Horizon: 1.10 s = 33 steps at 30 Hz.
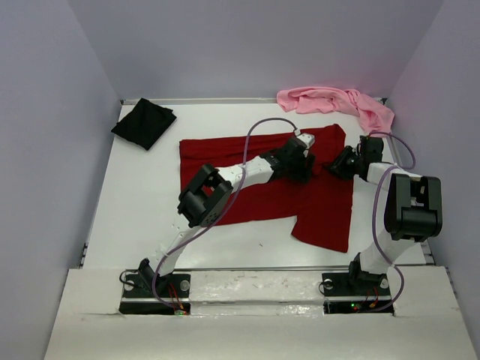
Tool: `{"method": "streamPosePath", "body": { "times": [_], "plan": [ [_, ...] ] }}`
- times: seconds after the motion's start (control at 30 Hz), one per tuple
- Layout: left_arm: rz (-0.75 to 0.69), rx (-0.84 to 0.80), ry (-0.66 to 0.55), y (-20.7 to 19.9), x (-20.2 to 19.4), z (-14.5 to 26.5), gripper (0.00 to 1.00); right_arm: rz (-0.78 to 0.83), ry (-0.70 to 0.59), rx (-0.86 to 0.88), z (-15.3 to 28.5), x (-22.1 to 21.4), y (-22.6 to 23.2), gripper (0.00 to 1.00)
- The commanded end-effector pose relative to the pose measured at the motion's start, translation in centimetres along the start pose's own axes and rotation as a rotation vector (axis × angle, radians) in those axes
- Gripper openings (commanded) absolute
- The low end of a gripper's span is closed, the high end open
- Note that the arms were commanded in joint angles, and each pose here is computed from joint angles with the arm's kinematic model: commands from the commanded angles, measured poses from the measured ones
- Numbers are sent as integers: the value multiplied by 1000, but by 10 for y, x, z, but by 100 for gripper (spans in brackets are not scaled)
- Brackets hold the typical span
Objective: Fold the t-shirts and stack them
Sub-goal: Fold the tshirt
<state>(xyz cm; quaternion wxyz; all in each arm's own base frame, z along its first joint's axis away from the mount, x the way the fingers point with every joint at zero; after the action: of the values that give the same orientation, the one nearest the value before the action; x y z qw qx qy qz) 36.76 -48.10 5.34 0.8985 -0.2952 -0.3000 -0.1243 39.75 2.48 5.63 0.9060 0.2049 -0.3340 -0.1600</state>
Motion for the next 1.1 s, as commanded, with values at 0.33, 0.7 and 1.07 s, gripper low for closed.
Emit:
{"method": "streamPosePath", "body": {
  "times": [0.33,0.7,1.07],
  "plan": [
    [-51,-57,-141,-38,54,15,65,19,-52,-13,1,20,-4,35],
    [-80,-24,-118,-28,46,4,65,19,-48,-11,0,21,-3,35],
    [-105,16,-126,-18,46,-2,65,22,-46,-10,0,20,-3,35]
  ]
}}
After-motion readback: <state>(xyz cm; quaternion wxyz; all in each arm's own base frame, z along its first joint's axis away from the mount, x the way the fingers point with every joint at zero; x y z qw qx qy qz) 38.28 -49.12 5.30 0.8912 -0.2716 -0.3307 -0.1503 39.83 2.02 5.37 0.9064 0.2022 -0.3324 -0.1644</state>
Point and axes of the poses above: each gripper's point midway between its finger pads, its own z axis back along the fingers, its own y axis along the line the jaws close on, x = y × z, the point moved 1 cm from there along z, back along the fingers, and after that the axes turned 12 degrees about z, right-handed, at the moved point
